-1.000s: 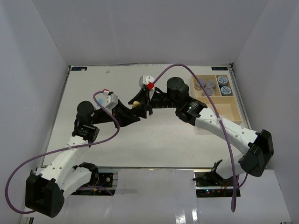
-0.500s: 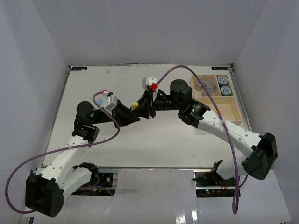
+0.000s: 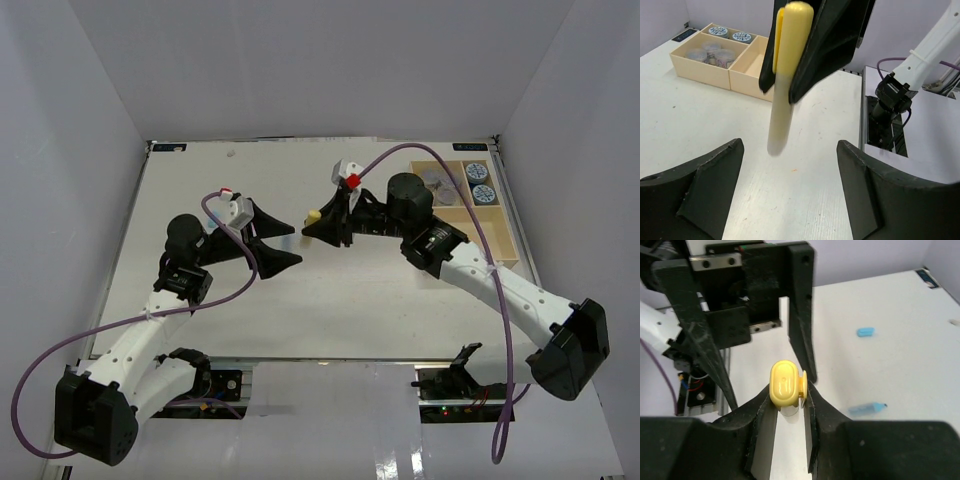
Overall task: Sort the stationery into containers
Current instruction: Place the pen in the storage box.
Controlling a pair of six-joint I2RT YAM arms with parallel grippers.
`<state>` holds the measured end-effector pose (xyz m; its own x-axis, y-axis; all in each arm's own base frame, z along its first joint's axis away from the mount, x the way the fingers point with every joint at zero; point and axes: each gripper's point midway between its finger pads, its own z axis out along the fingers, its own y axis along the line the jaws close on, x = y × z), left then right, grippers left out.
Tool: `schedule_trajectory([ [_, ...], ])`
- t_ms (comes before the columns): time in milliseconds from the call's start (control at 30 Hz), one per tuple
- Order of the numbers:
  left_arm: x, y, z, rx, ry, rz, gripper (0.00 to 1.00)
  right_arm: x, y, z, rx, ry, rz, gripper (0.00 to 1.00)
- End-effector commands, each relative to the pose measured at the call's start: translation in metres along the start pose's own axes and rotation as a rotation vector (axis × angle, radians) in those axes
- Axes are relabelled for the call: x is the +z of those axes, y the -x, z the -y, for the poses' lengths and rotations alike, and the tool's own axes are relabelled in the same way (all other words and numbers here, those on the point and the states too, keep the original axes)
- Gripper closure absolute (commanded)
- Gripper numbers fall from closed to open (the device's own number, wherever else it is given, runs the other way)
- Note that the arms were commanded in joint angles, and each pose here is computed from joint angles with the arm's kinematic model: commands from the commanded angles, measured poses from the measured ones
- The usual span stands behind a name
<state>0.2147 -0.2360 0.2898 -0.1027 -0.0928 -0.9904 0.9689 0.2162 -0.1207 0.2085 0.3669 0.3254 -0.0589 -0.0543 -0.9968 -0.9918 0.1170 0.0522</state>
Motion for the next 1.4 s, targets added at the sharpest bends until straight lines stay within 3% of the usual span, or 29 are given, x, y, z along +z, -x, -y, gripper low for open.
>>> schedule_trajectory([
  [0,0.000,0.012,-0.013,0.024,0.073,0.011,0.13,-0.026,0.019,0.021,-0.018,-0.132,0.061,0.92],
  [267,-0.002,0.013,-0.021,0.035,0.123,0.010,0.03,-0.125,-0.004,0.100,0.080,-0.617,0.108,0.92],
  [500,-0.003,0.011,-0.031,0.024,0.181,0.003,0.02,-0.222,-0.072,0.145,0.308,-0.932,0.130,0.92],
  [633,-0.007,0.011,-0.043,0.021,0.260,0.002,0.02,-0.258,-0.094,0.155,0.419,-1.018,0.161,0.92],
  [800,-0.024,0.009,-0.083,-0.017,0.516,-0.003,0.02,-0.303,-0.133,0.170,0.606,-1.155,0.199,0.92],
  [1000,-0.048,0.009,-0.114,-0.042,0.751,-0.001,0.02,-0.324,-0.161,0.181,0.699,-1.219,0.186,0.92],
  [1367,-0.054,0.006,-0.120,-0.042,0.798,-0.012,0.02,-0.340,-0.204,0.209,0.813,-1.262,0.175,0.85],
])
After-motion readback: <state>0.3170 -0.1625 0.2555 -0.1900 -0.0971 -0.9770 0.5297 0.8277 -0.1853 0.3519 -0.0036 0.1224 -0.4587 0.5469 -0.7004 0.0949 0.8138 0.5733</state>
